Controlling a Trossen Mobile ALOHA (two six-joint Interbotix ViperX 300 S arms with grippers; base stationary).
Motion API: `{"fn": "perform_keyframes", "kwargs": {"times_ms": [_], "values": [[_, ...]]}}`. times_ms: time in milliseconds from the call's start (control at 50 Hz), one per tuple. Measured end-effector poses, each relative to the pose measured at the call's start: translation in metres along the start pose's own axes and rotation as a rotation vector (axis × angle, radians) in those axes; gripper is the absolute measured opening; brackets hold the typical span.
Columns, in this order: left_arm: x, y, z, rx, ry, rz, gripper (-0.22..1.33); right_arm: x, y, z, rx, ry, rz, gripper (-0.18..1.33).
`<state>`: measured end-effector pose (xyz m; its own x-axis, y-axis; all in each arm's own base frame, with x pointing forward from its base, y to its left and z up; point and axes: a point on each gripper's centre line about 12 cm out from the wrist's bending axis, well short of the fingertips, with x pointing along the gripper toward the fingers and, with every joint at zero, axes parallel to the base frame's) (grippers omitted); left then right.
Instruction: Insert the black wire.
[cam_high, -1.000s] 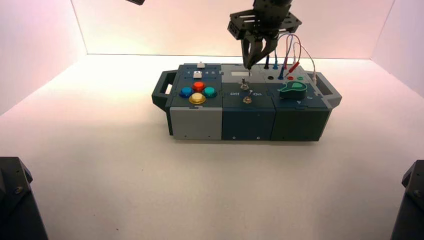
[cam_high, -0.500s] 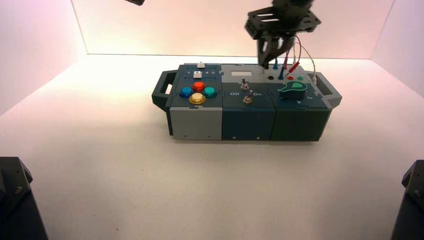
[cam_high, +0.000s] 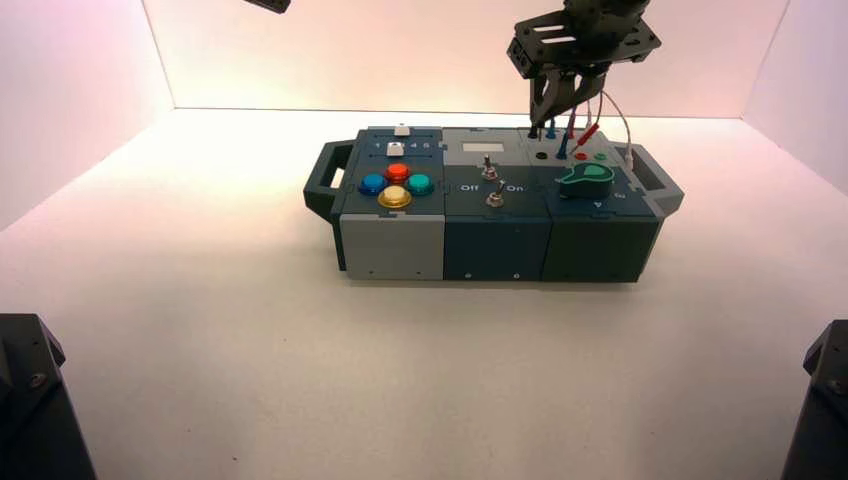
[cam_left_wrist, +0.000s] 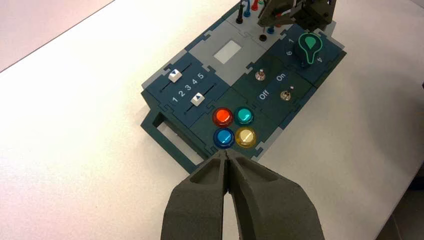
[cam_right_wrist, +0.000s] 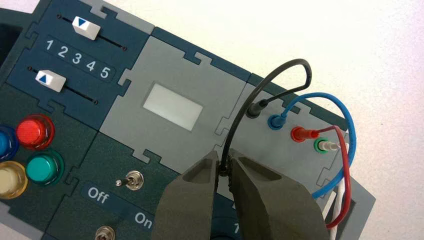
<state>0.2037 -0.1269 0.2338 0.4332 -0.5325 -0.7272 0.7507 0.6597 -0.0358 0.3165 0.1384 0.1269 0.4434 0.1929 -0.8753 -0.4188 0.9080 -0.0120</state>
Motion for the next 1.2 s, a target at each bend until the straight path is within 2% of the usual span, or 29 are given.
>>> {"fn": "perform_keyframes", "kwargs": {"times_ms": [280, 600, 1200], "values": [[0.0, 0.0, 0.0, 0.0, 0.001, 0.0, -0.16, 0.002, 0.0, -0.002, -0.003, 0.011, -0.001, 0.09], [0.0, 0.0, 0.0, 0.0, 0.0, 0.0, -0.16, 0.013, -0.001, -0.006, -0.031, 0.02, -0.01, 0.09], [0.0, 0.0, 0.0, 0.0, 0.001, 0.0, -0.16, 0.017, -0.003, -0.006, -0.057, 0.017, -0.018, 0.09]]}}
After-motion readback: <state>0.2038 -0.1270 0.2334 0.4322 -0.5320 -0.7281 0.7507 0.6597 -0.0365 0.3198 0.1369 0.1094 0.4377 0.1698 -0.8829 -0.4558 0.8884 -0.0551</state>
